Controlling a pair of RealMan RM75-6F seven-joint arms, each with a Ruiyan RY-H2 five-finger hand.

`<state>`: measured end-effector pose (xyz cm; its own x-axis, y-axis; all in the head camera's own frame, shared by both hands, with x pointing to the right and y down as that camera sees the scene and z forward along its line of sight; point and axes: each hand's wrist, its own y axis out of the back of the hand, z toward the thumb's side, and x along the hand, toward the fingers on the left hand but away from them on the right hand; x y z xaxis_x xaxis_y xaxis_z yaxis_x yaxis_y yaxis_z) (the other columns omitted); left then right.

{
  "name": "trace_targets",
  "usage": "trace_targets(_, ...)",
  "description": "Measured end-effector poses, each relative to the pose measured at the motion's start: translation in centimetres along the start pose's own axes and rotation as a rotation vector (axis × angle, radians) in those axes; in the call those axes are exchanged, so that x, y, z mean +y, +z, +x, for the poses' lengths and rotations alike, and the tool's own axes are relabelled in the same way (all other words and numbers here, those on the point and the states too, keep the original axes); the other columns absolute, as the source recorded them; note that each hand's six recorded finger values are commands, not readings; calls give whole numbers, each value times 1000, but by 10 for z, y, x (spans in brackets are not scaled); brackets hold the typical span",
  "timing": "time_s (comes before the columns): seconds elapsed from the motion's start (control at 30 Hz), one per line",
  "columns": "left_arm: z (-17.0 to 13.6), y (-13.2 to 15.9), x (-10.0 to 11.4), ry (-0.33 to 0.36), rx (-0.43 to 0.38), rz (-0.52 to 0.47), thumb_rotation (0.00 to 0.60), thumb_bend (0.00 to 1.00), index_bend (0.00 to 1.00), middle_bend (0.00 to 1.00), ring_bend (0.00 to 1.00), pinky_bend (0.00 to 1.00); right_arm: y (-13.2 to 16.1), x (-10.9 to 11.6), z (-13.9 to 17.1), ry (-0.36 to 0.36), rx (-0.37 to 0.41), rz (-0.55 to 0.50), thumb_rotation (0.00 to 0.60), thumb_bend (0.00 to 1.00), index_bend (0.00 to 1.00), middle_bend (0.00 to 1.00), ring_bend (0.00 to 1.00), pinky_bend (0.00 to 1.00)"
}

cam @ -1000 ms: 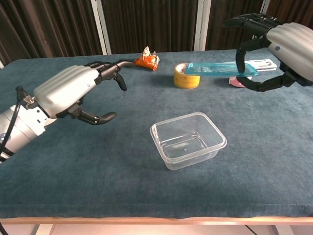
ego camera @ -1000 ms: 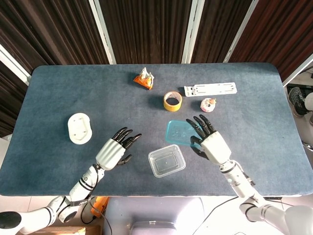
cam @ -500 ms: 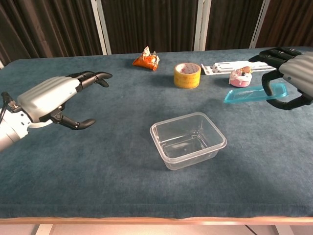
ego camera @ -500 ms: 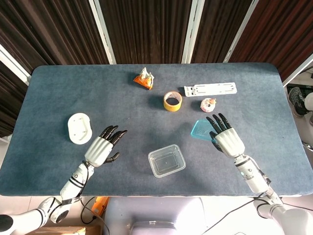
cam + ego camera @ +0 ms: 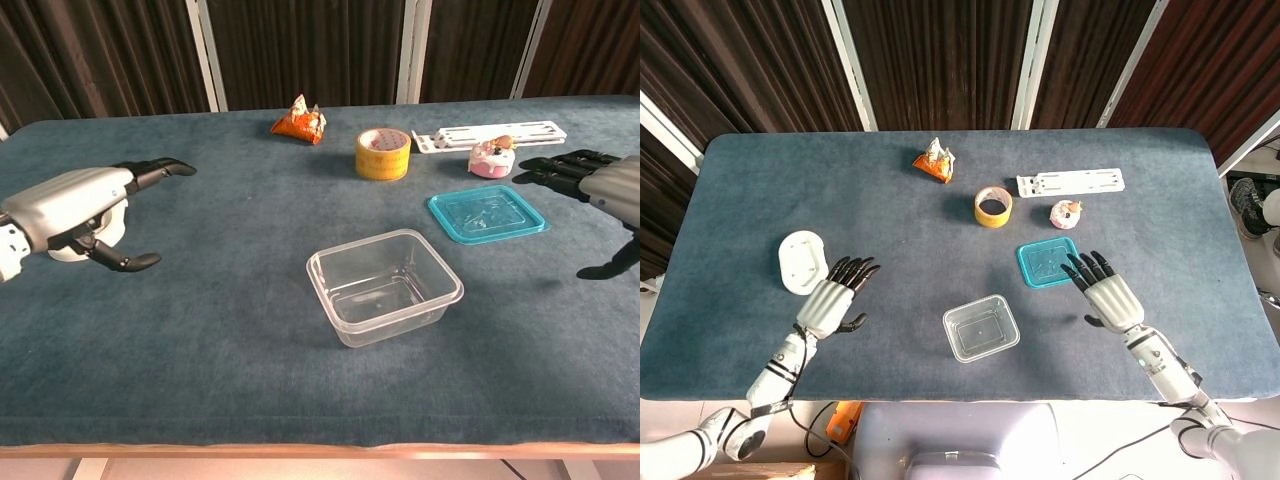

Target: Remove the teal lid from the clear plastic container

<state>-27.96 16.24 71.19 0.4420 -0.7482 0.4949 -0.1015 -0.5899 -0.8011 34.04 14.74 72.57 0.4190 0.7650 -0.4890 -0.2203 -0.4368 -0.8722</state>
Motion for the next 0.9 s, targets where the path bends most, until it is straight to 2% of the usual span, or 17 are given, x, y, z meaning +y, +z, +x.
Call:
trace_targets(0.13, -18, -14, 15, -22, 37, 6, 600, 283, 0, 0, 0, 3, 0, 9, 17, 38, 1, -36, 600, 35, 0, 0, 0, 0)
trace_targets(0.27, -49, -33, 34, -6, 89, 46, 600, 308, 0, 0, 0, 0, -6, 30, 43, 41, -33, -56, 600, 34, 0, 0, 0, 0)
trace_targets(0.37, -84, -49, 49, 32, 156, 76, 600, 314, 0, 0, 0, 0, -17, 52, 72, 13, -119, -49, 600, 35, 0, 0, 0, 0)
trace_targets(0.5, -146, -67, 65, 106, 293, 105, 600, 316, 0, 0, 0, 0, -37, 85, 127, -48, -323, -52, 600, 35, 0, 0, 0, 0)
trace_targets(0.6, -194, -77, 71, 155, 403, 110, 600, 319, 0, 0, 0, 0, -56, 102, 169, -106, -479, -57, 600, 35, 0, 0, 0, 0)
trace_targets(0.67, -216, -81, 72, 165, 442, 106, 600, 315, 0, 0, 0, 0, -65, 110, 193, -140, -551, -52, 600, 35, 0, 0, 0, 0)
trace_targets(0.7, -223, -81, 72, 161, 448, 102, 600, 315, 0, 0, 0, 0, -68, 115, 203, -165, -574, -55, 600, 35, 0, 0, 0, 0)
trace_targets(0.8, -226, -82, 68, 132, 434, 92, 600, 315, 0, 0, 0, 0, -71, 121, 211, -197, -581, -81, 600, 34, 0, 0, 0, 0)
trace_targets(0.9, -224, -83, 65, 99, 411, 94, 600, 316, 0, 0, 0, 0, -71, 120, 212, -189, -576, -85, 600, 35, 0, 0, 0, 0)
